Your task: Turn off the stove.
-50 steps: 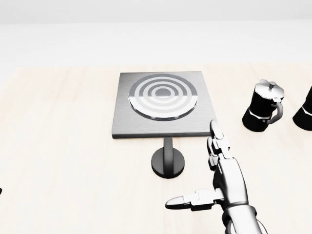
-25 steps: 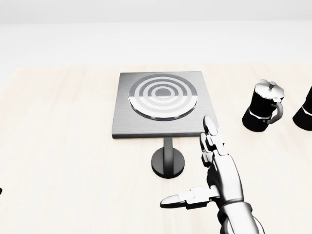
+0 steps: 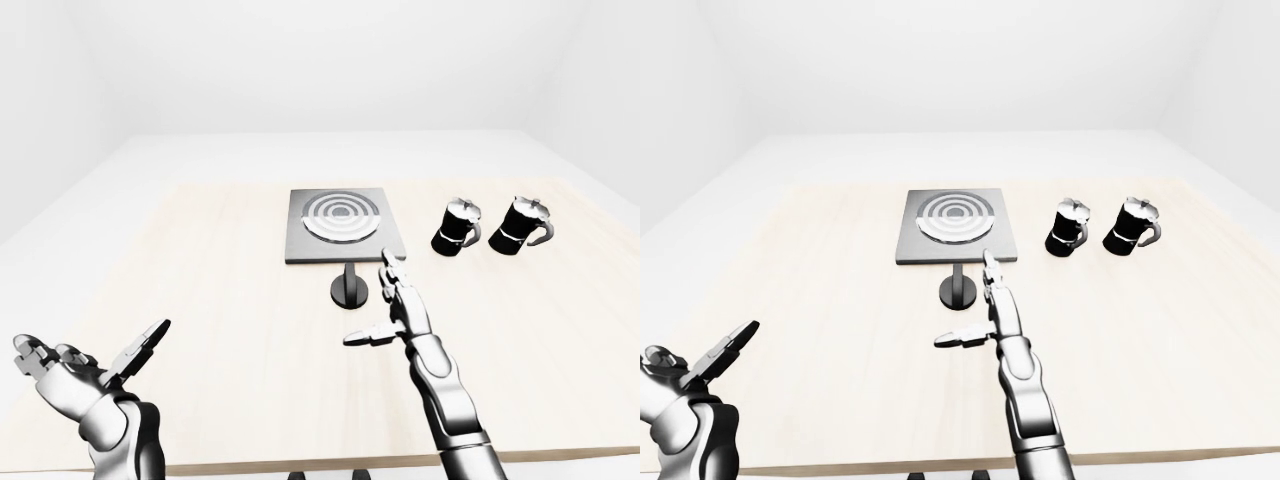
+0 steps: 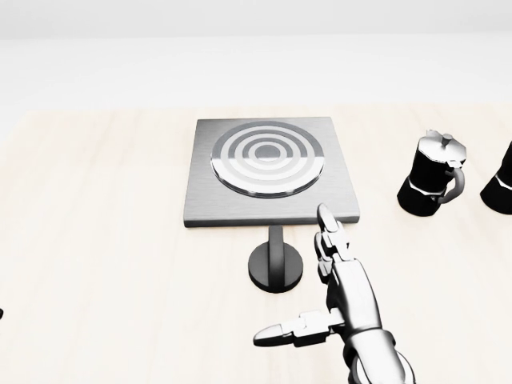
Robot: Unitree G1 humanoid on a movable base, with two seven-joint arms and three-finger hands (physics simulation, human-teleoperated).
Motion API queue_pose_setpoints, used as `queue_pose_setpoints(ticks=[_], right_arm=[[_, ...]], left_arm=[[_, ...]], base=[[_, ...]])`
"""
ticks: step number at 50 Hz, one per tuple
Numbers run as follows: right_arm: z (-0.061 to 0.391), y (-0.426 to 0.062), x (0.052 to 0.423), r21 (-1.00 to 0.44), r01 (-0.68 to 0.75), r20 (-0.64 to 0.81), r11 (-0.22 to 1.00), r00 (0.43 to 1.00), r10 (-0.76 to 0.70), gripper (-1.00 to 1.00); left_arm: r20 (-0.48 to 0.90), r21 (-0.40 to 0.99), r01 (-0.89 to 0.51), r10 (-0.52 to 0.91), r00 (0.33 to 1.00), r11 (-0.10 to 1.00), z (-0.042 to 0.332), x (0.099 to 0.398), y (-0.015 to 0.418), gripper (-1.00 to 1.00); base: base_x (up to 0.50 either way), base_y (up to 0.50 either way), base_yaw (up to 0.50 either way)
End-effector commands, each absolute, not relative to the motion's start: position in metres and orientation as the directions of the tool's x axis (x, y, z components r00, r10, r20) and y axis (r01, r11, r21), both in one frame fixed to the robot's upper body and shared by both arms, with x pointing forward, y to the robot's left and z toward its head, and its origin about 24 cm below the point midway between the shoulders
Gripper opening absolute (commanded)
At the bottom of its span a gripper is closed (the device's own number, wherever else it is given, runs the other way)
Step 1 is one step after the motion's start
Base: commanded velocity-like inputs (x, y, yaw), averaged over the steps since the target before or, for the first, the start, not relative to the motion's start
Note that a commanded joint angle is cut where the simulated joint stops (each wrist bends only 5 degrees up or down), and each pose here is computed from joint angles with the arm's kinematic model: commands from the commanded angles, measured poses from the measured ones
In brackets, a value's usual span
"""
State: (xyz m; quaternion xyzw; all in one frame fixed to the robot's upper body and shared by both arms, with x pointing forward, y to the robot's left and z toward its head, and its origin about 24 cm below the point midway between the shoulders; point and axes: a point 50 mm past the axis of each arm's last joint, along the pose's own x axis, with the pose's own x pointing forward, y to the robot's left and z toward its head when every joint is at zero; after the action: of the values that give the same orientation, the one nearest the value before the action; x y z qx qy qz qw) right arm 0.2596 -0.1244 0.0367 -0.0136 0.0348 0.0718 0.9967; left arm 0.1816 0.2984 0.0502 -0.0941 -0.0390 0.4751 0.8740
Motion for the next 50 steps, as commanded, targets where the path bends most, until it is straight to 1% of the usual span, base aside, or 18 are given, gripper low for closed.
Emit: queue_pose_setpoints(ticks=[1,5,9,18,36,50], right_arm=[[0.04,-0.119,0.268,-0.03,-0.169,-0.066,0.985,0.984,0.166,1.0],[0.043,-0.116,0.269,-0.033,-0.174,-0.054,0.984,0.984,0.172,1.0],[0.032,-0.11,0.273,-0.027,-0.193,-0.103,0.981,0.977,0.189,1.0],[0.024,-0.103,0.277,-0.019,-0.218,-0.125,0.976,0.969,0.214,1.0],[0.018,-0.1,0.267,-0.014,-0.23,-0.141,0.973,0.964,0.225,1.0],[0.01,-0.103,0.257,-0.009,-0.213,-0.159,0.977,0.965,0.209,1.0]], left_arm=[[-0.023,-0.202,-0.823,0.838,0.546,0.531,0.05,0.181,0.298,1.0],[-0.023,-0.202,-0.823,0.837,0.546,0.531,0.05,0.181,0.298,1.0],[-0.023,-0.203,-0.822,0.837,0.547,0.532,0.05,0.182,0.299,1.0],[-0.025,-0.209,-0.823,0.838,0.545,0.529,0.051,0.181,0.299,1.0],[-0.027,-0.209,-0.823,0.838,0.546,0.529,0.052,0.18,0.299,1.0],[-0.03,-0.208,-0.823,0.837,0.546,0.529,0.05,0.181,0.299,1.0]], base=[[0.0,0.0,0.0],[0.0,0.0,0.0],[0.0,0.0,0.0],[0.0,0.0,0.0],[0.0,0.0,0.0],[0.0,0.0,0.0]])
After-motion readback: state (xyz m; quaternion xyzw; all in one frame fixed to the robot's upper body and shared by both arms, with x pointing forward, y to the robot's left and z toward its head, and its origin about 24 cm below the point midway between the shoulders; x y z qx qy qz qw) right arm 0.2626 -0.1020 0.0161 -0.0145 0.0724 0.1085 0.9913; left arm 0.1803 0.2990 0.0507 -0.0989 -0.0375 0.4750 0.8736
